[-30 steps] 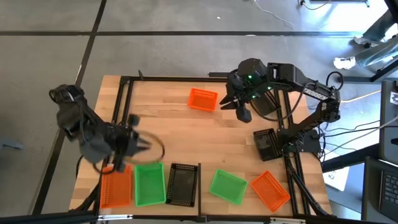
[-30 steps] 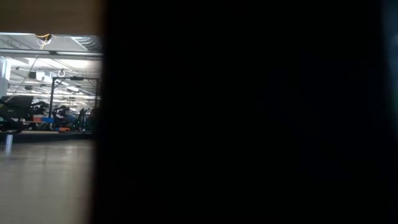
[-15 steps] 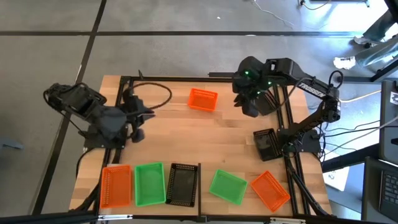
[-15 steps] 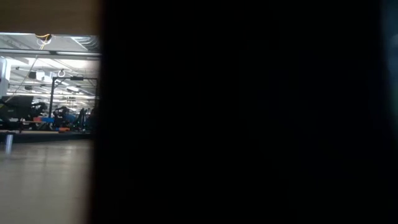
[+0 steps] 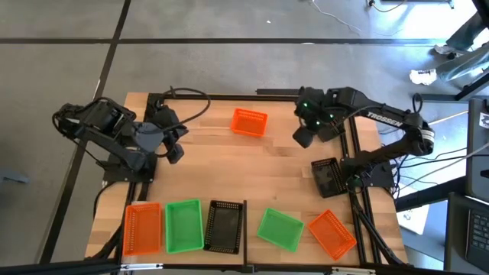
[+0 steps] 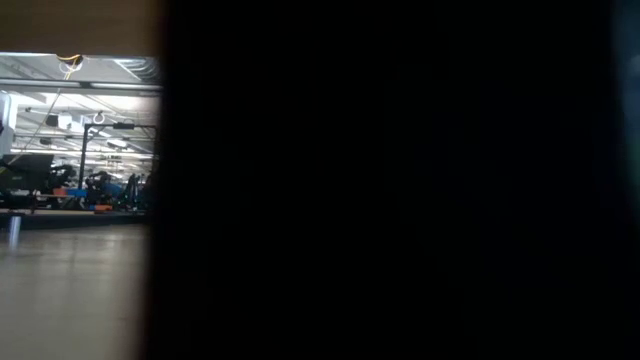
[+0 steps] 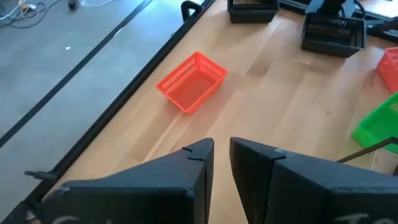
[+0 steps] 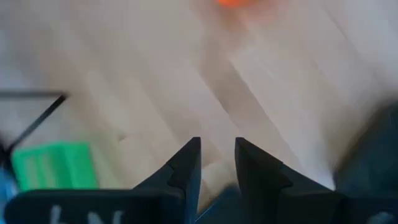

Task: Stack baskets on shelf by color
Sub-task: Stack the top black basket on top of the other black basket on the shelf

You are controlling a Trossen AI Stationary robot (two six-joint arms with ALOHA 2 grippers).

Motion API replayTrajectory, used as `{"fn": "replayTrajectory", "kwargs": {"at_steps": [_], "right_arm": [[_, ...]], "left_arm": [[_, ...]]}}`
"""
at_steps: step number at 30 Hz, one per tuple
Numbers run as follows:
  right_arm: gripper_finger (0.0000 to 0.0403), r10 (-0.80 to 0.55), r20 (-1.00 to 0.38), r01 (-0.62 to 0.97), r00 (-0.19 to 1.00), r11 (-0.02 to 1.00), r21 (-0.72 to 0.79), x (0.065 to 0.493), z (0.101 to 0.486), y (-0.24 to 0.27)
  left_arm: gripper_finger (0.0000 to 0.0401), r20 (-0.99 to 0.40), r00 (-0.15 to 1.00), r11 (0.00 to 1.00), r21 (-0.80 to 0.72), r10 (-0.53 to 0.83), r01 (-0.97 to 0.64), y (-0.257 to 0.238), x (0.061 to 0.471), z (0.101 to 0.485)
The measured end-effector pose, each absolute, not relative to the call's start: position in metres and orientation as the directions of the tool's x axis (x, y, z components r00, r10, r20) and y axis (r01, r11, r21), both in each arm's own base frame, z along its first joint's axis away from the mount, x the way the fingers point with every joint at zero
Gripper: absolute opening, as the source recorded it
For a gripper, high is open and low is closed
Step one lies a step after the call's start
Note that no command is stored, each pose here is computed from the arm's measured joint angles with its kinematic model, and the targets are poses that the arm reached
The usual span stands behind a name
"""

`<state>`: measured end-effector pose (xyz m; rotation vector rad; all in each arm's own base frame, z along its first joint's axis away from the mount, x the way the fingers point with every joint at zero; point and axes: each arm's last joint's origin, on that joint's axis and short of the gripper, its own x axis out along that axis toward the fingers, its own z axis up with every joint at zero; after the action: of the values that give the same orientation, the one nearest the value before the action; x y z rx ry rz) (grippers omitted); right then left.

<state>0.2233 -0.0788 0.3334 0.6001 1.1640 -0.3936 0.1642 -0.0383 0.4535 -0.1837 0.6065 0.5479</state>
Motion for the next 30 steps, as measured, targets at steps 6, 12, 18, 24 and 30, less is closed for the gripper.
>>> {"fn": "replayTrajectory", "kwargs": {"at_steps": [6, 12, 18, 24, 30], "right_arm": [[0.0094, -0.063, -0.962, 0.836, 0.267, 0.511, 0.199, 0.194, 0.305, -0.065], [0.0094, -0.106, -0.957, 0.905, 0.270, 0.367, 0.214, 0.179, 0.284, -0.059], [0.0094, -0.123, -0.939, 0.918, 0.321, 0.286, 0.276, 0.177, 0.268, -0.058], [0.0094, -0.120, -0.932, 0.931, 0.341, 0.179, 0.317, 0.179, 0.242, -0.059], [0.0094, -0.042, -0.959, 0.951, 0.279, 0.147, 0.271, 0.171, 0.216, -0.054]], "left_arm": [[0.0044, -0.588, 0.682, 0.842, -0.003, 0.435, -0.540, -0.038, 0.164, 0.453], [0.0044, -0.587, 0.678, 0.832, -0.014, 0.442, -0.554, -0.037, 0.164, 0.453], [0.0044, -0.586, 0.654, 0.799, -0.019, 0.478, -0.601, -0.028, 0.166, 0.453], [0.0044, -0.587, 0.635, 0.784, 0.000, 0.502, -0.621, -0.022, 0.167, 0.453], [0.0044, -0.591, 0.629, 0.779, -0.001, 0.506, -0.627, -0.020, 0.168, 0.453]]}}
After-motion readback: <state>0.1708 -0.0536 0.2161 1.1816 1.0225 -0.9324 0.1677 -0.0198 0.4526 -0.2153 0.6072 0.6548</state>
